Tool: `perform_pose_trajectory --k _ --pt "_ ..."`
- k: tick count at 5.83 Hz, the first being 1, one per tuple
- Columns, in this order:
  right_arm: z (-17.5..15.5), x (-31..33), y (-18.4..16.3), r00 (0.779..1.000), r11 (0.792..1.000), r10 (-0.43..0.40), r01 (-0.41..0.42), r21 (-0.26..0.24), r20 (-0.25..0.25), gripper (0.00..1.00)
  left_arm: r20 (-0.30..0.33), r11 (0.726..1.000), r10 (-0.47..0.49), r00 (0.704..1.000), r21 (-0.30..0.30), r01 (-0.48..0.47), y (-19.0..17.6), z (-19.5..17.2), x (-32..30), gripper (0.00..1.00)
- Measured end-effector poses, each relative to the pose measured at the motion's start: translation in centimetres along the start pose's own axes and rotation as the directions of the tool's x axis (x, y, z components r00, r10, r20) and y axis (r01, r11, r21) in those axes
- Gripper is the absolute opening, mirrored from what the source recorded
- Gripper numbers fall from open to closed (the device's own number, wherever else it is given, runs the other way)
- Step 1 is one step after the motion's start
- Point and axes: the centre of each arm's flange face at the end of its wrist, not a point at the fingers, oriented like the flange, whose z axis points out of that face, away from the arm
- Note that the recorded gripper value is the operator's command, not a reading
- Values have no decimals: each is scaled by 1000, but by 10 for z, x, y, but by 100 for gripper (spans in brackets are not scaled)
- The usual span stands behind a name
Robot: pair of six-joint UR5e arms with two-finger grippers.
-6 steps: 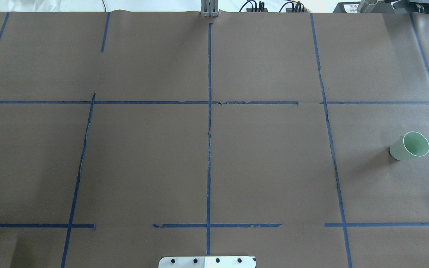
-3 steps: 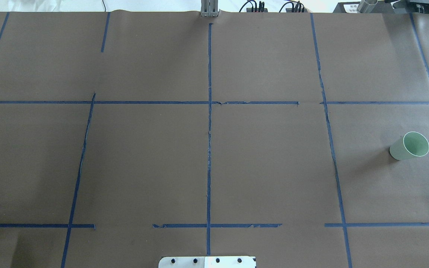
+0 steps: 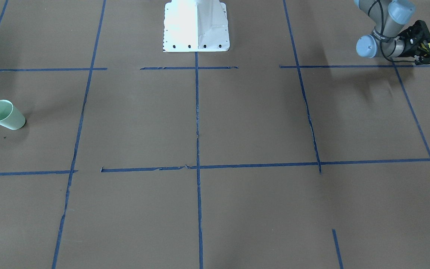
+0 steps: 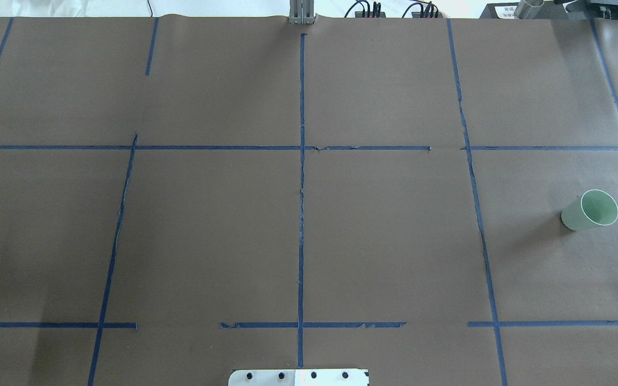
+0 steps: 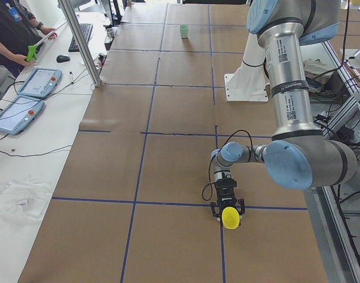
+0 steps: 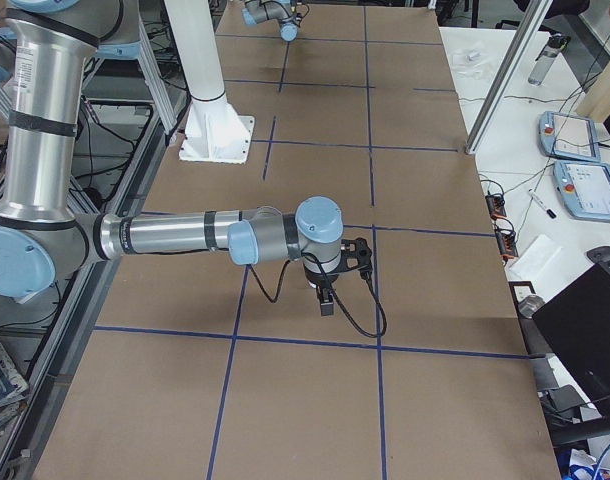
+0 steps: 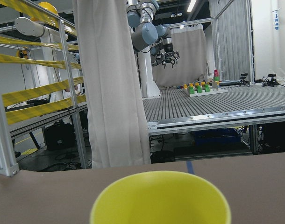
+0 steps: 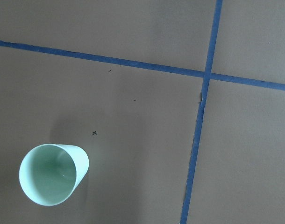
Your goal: Transfer and stack yellow cup on green cup
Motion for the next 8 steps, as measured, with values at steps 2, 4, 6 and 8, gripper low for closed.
perform_pose_trajectory --k 2,4,6,8 --pt "1 1 0 1000 1000 4 -4 -2 0 100 -77 999 38 996 27 -36 -66 9 64 63" --pt "3 3 -1 1000 1000 6 -6 -5 0 100 -200 996 81 976 -9 -85 -123 -8 132 63" --pt "3 3 -3 1000 1000 5 -5 -5 0 100 -379 984 145 914 -43 -174 -202 -37 206 63" --pt "4 2 -3 1000 1000 4 -4 -6 3 100 -586 974 179 790 -8 -227 -286 -96 274 62"
